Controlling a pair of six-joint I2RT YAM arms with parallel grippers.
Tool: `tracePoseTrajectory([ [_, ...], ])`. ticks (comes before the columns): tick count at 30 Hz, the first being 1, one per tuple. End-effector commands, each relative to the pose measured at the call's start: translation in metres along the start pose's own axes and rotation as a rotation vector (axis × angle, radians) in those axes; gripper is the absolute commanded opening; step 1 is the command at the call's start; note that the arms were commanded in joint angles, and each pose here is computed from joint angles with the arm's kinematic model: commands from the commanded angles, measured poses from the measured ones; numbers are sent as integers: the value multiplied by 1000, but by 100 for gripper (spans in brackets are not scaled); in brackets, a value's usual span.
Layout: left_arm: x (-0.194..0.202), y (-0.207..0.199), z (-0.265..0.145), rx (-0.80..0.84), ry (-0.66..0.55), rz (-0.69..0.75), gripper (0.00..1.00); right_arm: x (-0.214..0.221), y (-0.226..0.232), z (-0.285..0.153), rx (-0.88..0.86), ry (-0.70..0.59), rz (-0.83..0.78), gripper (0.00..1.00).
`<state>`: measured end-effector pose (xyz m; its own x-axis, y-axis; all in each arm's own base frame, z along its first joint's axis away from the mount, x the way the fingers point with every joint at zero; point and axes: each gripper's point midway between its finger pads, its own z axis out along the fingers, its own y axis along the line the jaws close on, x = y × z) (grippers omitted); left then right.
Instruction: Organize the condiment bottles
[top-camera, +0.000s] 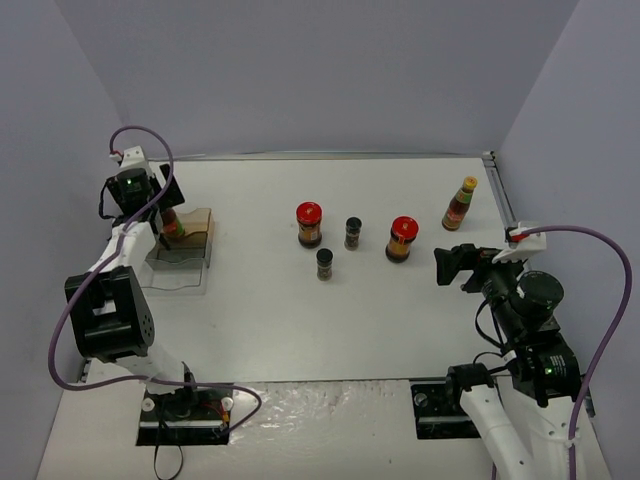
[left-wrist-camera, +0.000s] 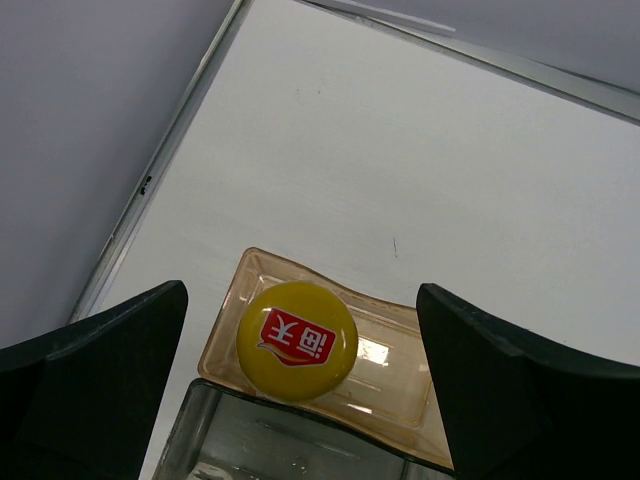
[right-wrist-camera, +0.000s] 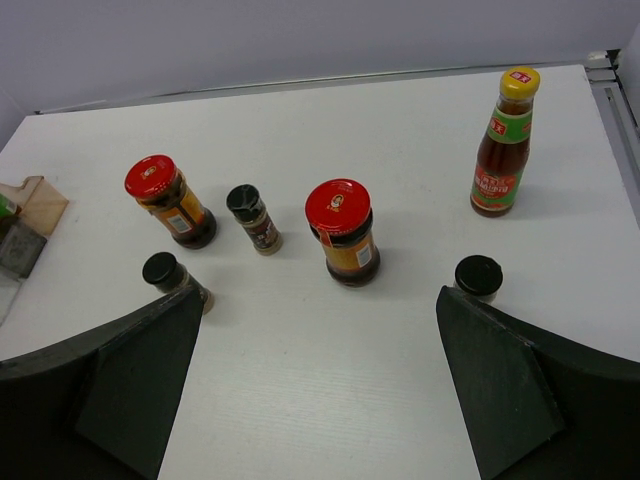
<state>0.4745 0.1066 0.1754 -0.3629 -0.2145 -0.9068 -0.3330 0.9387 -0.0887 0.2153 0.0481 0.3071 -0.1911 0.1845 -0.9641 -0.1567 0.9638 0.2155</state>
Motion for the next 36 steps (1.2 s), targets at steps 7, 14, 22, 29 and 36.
tracePoseTrajectory([
  [7, -80, -18, -124, 37, -8, -120, 97, -39, -36, 46, 254, -37, 98, 100],
  [14, -33, -89, -203, 330, 39, 55, 97, -37, -78, 101, 490, 25, 89, 100],
  [22, 11, -125, -261, 524, -2, 227, 97, -6, -116, 193, 485, 58, 21, 99],
  [29, 42, -117, -261, 499, 4, 259, 97, 9, -143, 237, 450, 48, -47, 95],
  [36, 45, -121, -261, 493, 10, 287, 97, 26, -170, 252, 433, 22, -55, 92],
])
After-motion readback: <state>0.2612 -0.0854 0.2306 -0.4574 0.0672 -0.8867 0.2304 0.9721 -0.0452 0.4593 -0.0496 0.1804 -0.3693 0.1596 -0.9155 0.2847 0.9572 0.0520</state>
